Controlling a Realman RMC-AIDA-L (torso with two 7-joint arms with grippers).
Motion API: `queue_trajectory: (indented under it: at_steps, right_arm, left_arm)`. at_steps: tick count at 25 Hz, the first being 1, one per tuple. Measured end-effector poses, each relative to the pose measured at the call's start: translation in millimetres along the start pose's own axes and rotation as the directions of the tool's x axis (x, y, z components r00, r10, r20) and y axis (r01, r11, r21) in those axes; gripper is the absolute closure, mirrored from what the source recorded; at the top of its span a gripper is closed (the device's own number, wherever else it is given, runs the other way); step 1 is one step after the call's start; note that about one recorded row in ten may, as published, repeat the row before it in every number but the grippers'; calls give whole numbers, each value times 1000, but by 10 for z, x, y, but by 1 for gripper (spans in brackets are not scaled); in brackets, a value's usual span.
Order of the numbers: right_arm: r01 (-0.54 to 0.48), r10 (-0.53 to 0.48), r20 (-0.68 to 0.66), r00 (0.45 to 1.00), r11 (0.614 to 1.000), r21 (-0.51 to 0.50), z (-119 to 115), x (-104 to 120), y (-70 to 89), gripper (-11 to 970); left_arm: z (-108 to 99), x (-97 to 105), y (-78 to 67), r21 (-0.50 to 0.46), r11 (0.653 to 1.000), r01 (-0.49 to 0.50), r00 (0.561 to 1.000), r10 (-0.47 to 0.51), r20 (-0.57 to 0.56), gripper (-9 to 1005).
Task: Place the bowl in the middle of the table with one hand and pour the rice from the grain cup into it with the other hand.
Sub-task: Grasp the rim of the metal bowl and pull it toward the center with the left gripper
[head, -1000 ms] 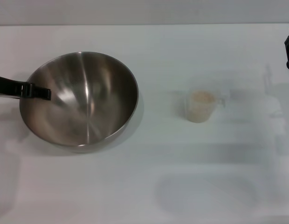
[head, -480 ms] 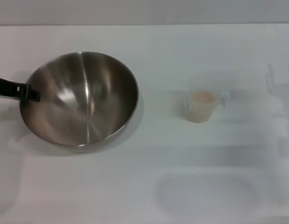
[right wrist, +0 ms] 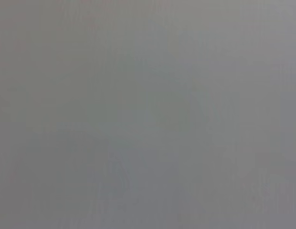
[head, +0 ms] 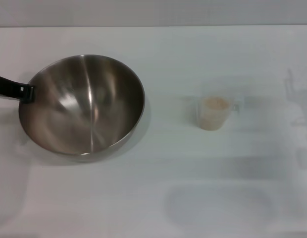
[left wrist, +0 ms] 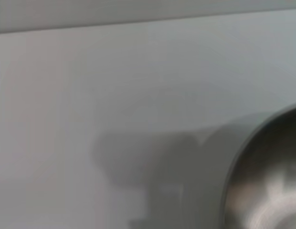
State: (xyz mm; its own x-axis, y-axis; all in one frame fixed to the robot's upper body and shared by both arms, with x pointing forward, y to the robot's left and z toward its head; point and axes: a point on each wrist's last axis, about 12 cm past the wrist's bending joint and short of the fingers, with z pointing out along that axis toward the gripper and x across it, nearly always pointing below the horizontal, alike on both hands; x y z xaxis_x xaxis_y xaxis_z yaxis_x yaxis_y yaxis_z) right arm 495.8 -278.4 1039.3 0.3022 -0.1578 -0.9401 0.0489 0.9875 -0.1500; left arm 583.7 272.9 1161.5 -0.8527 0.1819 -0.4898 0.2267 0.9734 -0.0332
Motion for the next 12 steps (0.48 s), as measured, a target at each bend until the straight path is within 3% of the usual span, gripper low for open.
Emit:
queue_trajectory:
  at_steps: [4, 12]
  right_arm:
    - [1, -1, 1, 1000, 1000, 1, -2, -1, -2, 416]
    - [0, 0, 5, 1000, 1000, 1, 2, -5, -1, 415]
  left_arm:
    - [73, -22, -27, 17, 1000, 8, 1000, -8, -28, 944]
    - [100, -12, -69, 29, 1000, 1, 999, 0, -54, 941]
